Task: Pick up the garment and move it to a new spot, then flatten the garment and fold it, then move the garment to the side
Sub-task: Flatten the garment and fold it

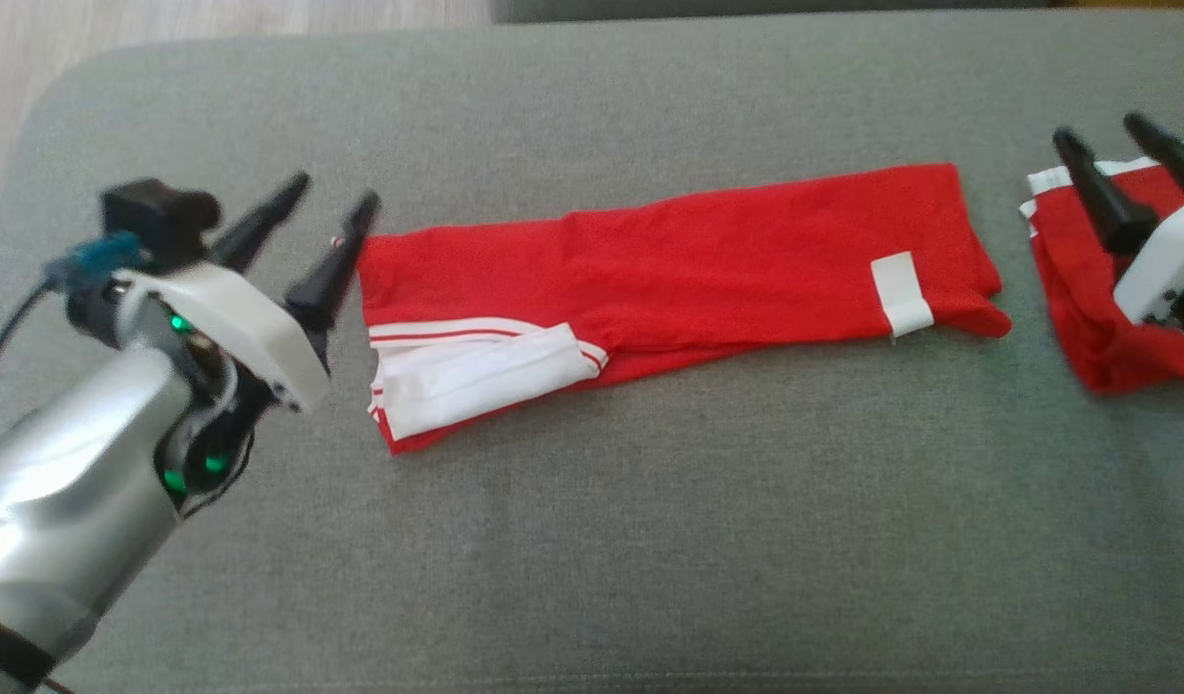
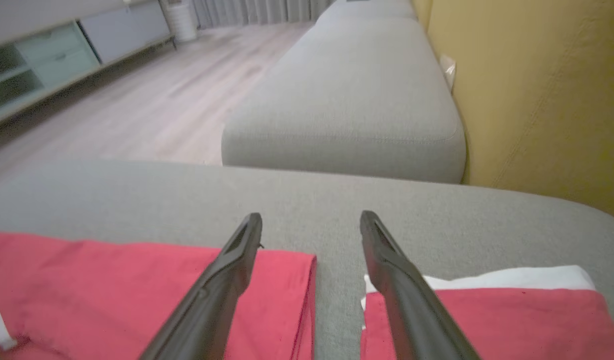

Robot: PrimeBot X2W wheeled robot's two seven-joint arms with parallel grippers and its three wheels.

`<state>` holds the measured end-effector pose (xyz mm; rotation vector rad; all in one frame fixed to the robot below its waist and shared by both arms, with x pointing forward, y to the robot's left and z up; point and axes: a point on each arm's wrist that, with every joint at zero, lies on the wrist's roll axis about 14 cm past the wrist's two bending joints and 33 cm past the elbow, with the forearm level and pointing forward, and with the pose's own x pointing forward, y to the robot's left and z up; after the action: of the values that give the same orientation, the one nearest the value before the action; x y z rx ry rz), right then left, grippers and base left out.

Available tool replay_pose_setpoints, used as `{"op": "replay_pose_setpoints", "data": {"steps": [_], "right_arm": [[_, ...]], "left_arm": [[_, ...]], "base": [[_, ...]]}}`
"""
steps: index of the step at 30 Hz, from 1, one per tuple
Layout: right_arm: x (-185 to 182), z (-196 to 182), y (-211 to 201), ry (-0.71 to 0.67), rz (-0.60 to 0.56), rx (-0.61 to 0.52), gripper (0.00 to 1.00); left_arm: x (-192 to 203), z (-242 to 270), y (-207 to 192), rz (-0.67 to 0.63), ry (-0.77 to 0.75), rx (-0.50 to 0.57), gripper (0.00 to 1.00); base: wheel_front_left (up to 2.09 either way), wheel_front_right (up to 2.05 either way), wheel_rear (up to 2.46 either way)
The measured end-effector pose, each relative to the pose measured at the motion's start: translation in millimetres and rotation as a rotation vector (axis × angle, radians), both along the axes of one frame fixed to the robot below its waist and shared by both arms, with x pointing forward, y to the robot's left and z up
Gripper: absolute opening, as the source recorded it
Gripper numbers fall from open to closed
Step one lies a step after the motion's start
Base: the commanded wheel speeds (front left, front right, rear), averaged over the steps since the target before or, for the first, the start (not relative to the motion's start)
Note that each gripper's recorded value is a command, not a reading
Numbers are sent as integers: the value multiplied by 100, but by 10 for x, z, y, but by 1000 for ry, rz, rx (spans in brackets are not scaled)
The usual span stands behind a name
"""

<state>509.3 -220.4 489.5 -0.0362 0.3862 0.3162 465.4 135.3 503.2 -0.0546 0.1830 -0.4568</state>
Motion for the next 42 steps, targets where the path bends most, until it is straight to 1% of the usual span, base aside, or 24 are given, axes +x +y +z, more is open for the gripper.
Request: {"op": "replay_pose_setpoints", "data": {"steps": [3, 6, 8, 11, 13, 16, 19, 23, 26, 29, 32, 34, 36, 38, 42], "right_arm": [[26, 223, 62, -115, -33, 100, 100], [27, 369, 137, -206, -70, 201, 100], [15, 403, 201, -234, -85, 253, 100], [-6, 411, 303, -262, -97, 294, 100], [-19, 456, 373, -293, -109, 328, 100], [-104, 404, 442, -325, -117, 316, 100], [-278, 177, 492, -309, -150, 308, 100], [-503, -72, 536, -290, -200, 288, 100], [-582, -147, 616, -294, -200, 256, 100], [-579, -166, 665, -302, -202, 241, 100], [-550, -239, 621, -290, -220, 219, 100], [-522, -341, 554, -256, -241, 198, 100], [-443, -515, 461, -185, -279, 177, 100], [-370, -610, 410, -146, -296, 150, 100], [-238, -803, 325, -64, -338, 128, 100]], "left_arm": [[88, 360, 68, 95, -100, -81, 100], [67, 666, 121, 164, -211, -147, 100], [1, 702, 198, 209, -247, -173, 100], [-128, 599, 339, 297, -261, -200, 100], [-219, 557, 380, 332, -275, -214, 100], [-325, 570, 366, 348, -317, -211, 100], [-408, 575, 371, 377, -344, -225, 100], [-531, 341, 384, 408, -293, -234, 100], [-579, 167, 400, 412, -252, -212, 100], [-564, 125, 403, 407, -247, -199, 100], [-538, 77, 434, 415, -236, -193, 100], [-525, 42, 439, 419, -227, -190, 100], [-487, 27, 440, 424, -225, -186, 100], [-469, -9, 451, 428, -215, -183, 100], [-472, -112, 409, 418, -185, -178, 100]], "base": [[0, 0, 0], [0, 0, 0], [0, 0, 0], [0, 0, 0], [0, 0, 0], [0, 0, 0], [0, 0, 0], [0, 0, 0], [0, 0, 0], [0, 0, 0], [0, 0, 0], [0, 0, 0], [0, 0, 0], [0, 0, 0], [0, 0, 0]]}}
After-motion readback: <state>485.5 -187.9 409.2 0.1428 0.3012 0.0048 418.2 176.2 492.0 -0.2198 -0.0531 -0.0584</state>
